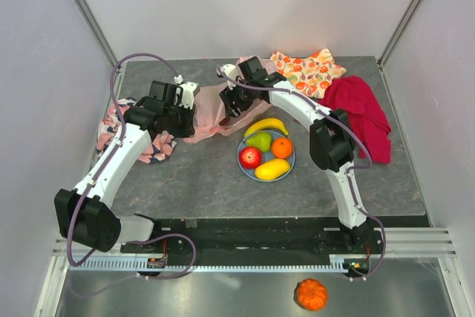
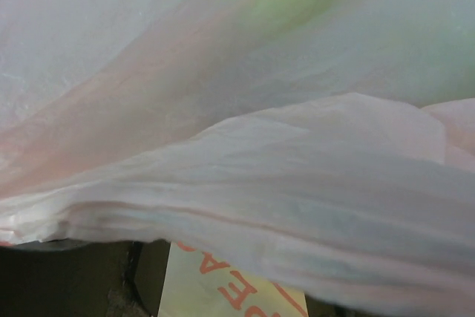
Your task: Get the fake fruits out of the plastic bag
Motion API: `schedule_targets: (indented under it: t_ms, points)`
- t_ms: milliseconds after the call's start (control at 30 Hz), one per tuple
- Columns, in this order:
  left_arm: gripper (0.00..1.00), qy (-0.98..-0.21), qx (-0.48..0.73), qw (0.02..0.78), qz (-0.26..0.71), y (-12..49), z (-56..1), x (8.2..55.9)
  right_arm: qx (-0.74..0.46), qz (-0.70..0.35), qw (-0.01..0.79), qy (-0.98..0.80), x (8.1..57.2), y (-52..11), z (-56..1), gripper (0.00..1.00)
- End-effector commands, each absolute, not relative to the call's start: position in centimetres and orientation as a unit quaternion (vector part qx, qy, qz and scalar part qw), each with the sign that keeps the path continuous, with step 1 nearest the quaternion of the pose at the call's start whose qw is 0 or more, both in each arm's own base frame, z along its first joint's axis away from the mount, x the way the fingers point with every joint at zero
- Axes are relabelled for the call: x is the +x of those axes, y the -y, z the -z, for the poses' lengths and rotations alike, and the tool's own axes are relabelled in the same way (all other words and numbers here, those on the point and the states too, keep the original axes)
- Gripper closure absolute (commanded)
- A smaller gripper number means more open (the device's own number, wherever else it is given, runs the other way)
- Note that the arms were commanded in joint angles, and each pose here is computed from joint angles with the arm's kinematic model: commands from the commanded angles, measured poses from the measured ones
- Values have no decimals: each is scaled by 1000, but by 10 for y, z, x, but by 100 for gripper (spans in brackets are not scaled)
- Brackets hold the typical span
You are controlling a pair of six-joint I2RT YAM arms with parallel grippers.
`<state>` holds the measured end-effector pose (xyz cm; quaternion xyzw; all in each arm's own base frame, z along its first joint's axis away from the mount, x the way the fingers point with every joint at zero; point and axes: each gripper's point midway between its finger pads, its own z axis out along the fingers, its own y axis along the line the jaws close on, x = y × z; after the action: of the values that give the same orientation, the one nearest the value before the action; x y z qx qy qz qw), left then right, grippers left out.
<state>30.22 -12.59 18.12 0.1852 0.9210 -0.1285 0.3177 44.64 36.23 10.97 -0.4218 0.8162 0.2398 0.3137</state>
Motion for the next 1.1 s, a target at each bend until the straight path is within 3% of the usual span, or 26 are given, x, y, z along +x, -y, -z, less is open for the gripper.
schedule_targets:
  t_ms: [0, 200, 433, 633, 1067]
  points:
    - [99, -905, 184, 353, 152, 137, -207, 318, -381, -268, 294, -835, 438, -375, -123, 30]
    - [98, -907, 163, 354, 157, 139, -209, 325, -350, -258, 289, -853, 432, -370, -134, 30]
    - [98, -909, 140, 351, 174, 144, -206, 333, -338, -258, 237, -873, 391, -355, -129, 37]
    - [98, -912, 142, 341, 180, 144, -202, 328, -290, -253, 268, -883, 425, -374, -119, 40]
    - [99, -915, 143, 318, 203, 145, -195, 306, -248, -247, 292, -890, 461, -404, -82, 12]
